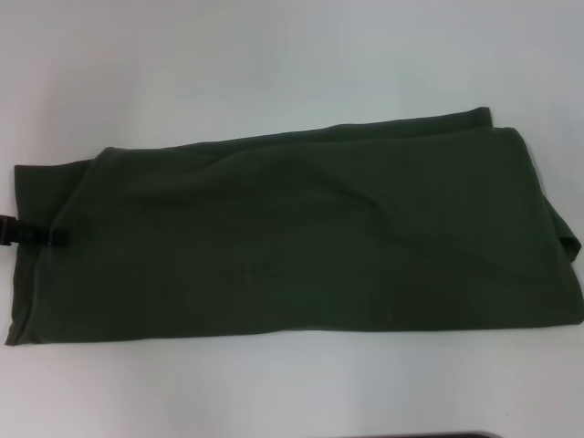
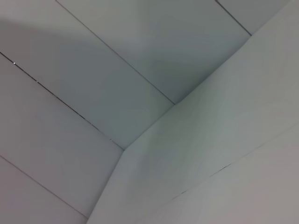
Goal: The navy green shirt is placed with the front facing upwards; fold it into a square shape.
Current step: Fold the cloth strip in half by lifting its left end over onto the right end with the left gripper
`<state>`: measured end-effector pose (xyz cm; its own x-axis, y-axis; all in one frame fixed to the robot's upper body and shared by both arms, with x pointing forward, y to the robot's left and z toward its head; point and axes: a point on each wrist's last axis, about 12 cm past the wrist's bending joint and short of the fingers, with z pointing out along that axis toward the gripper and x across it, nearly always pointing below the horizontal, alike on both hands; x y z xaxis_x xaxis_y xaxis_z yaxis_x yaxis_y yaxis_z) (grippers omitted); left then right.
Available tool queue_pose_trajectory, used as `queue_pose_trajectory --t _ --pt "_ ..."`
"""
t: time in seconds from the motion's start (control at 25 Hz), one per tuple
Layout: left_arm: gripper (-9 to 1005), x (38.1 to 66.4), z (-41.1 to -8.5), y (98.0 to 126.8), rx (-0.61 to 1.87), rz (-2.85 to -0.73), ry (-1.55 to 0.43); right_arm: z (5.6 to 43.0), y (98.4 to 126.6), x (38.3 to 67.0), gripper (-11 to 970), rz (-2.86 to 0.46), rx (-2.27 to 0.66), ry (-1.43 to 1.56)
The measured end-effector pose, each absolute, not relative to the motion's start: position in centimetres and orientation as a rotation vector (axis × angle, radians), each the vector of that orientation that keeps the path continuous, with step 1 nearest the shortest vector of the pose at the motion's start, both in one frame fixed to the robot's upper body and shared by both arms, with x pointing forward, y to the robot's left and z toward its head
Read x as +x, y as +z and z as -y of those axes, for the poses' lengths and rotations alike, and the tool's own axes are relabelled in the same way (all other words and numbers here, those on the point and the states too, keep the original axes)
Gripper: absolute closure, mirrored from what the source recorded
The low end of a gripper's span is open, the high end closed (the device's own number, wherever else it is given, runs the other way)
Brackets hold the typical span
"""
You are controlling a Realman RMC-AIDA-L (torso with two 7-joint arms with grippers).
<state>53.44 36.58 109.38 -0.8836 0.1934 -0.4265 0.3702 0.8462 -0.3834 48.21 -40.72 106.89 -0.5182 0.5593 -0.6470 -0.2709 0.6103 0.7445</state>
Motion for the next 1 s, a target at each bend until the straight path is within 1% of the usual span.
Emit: queue_pose_trajectory --t 0.6,1.0 --pt "149 53.22 -36.9 109.29 0.414 -2.657 -0.638 40.72 106.89 48.14 25 -1.845 0.231 1.054" --pt "148 53.36 -36.38 109.24 0.455 -2.674 -0.646 40.71 106.9 48.14 25 -1.845 0.231 1.055"
